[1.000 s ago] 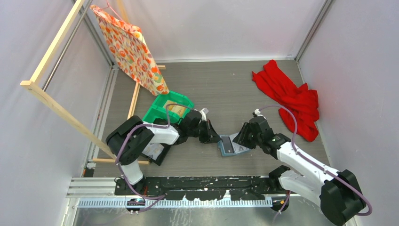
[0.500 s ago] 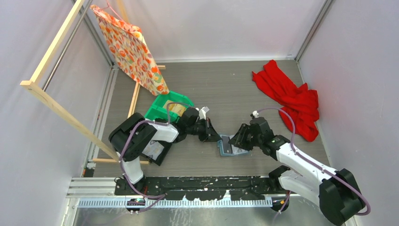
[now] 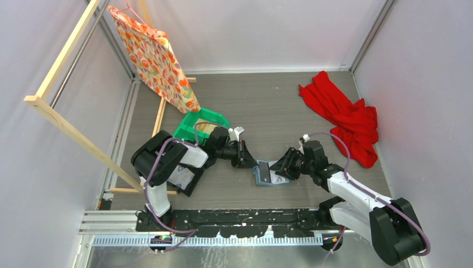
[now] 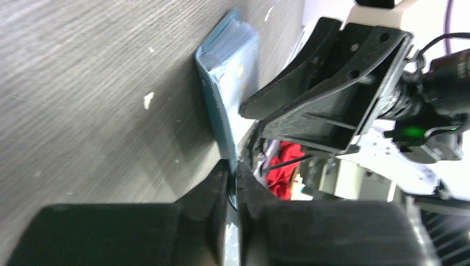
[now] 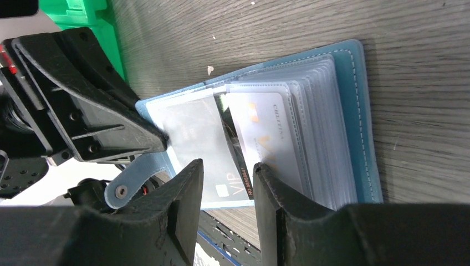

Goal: Take the credit cards out of the card holder
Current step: Remove the credit card from the card holder.

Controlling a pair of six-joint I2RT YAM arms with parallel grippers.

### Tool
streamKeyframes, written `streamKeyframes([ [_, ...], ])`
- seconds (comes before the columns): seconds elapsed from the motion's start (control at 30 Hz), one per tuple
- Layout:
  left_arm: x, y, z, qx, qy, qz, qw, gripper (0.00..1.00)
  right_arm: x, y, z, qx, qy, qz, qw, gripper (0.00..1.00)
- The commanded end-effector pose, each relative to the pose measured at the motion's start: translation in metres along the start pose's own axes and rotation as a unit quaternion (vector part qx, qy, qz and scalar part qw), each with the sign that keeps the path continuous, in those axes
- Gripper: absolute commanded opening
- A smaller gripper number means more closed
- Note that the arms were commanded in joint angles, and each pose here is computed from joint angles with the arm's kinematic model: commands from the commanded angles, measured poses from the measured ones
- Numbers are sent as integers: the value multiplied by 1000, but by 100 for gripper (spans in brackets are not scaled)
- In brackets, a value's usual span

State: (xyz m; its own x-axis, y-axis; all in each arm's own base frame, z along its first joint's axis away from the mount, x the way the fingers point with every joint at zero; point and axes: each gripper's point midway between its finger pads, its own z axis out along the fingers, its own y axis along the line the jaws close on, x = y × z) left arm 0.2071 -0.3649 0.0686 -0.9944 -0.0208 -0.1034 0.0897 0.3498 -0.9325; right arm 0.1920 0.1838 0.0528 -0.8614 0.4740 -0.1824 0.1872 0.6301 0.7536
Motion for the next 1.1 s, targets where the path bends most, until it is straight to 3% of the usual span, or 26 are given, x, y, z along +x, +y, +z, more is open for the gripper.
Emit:
streamKeyframes([
  [0.0, 5, 2, -1, -12, 34, 19, 999, 19, -3, 4, 0, -11, -4, -5, 1000, 44],
  [0.1, 6, 2, 1, -14, 35, 19, 999, 36, -2, 1, 0, -6, -4, -5, 1000, 44],
  [0.27, 9, 0, 8, -14, 40, 23, 999, 43, -1, -1, 1, -6, -3, -1, 1000, 44],
  [0.37, 14, 1, 17, -18, 49, 24, 998, 36, -1, -1, 2, -6, -3, -1, 1000, 44],
  [0.6, 14, 0, 22, -19, 45, 19, 999, 2, -1, 0, 0, -8, -5, -1, 1000, 44],
  [0.8, 15, -17, 17, 1, 47, 34, 998, 0, -1, 8, -2, -28, -2, 5, 1000, 44],
  [1.07, 20, -54, 6, 88, 72, 73, 991, 1, -4, 22, -3, -63, 1, 12, 998, 44],
])
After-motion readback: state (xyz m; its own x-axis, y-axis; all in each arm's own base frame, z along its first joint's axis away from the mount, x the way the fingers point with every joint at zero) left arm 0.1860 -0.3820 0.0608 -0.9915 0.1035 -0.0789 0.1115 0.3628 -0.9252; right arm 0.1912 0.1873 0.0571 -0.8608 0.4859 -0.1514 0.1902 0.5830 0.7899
